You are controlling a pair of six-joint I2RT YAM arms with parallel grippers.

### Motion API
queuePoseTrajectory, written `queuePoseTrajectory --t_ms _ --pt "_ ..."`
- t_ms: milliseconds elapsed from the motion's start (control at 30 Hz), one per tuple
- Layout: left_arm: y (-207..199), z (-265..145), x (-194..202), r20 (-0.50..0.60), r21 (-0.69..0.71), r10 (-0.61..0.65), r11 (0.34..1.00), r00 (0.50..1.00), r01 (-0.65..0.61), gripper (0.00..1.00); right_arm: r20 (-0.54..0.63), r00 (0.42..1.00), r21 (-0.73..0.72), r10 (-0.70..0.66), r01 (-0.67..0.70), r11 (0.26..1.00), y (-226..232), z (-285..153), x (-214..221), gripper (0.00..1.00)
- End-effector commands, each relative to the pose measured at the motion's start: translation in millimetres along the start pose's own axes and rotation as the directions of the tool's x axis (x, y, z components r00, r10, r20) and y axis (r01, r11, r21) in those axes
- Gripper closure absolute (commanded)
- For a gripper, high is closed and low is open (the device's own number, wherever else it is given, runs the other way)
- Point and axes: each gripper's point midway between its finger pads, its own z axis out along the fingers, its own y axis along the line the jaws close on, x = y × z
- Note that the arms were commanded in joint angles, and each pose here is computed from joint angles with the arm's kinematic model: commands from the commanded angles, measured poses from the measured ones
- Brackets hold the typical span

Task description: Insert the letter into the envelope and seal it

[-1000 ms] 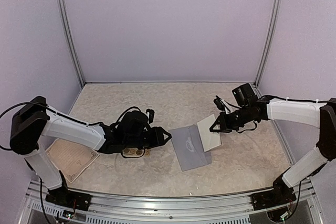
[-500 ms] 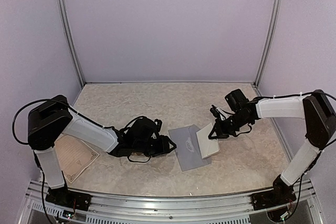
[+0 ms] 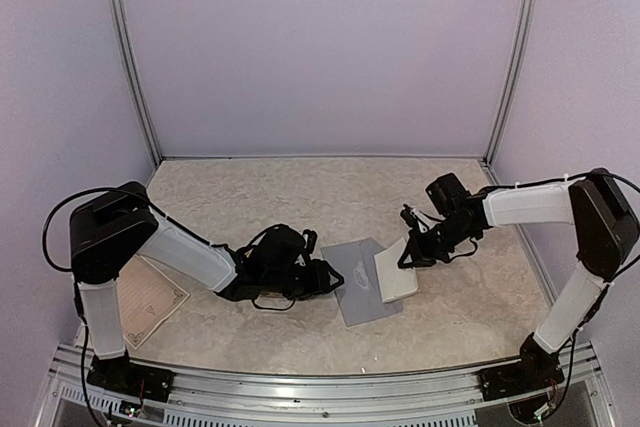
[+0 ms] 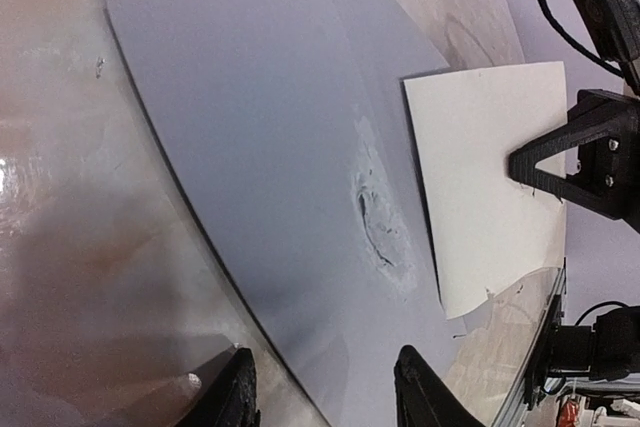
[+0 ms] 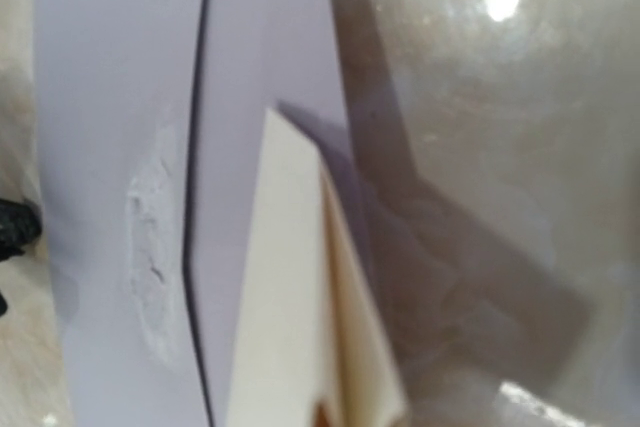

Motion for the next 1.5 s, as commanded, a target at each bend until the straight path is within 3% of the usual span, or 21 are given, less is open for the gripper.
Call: queuePoseTrajectory --t_ms 0,1200,1400,1467 --pt "1 10 12 -0.04 0.007 0.002 1.0 0.999 -0.001 0.57 0.002 1.0 -0.009 0.013 -0.013 1.0 -3 6 -1 1.0" --pt "-9 22 26 -0.069 0.041 0.005 0.999 0.998 -0.003 0.58 -0.059 0.998 -0.119 0.006 -0.013 0.993 39 55 10 1.0" --pt "-7 20 22 -0.048 0.023 0.012 1.0 0.999 -0.011 0.58 -0.033 0.999 -0.086 -0.012 0.009 0.996 40 48 1 1.0" --pt "-8 15 18 -0.027 0.014 0.021 1.0 0.999 -0.021 0.58 -0.017 0.999 -0.049 -0.032 0.031 0.998 39 40 -3 0.91"
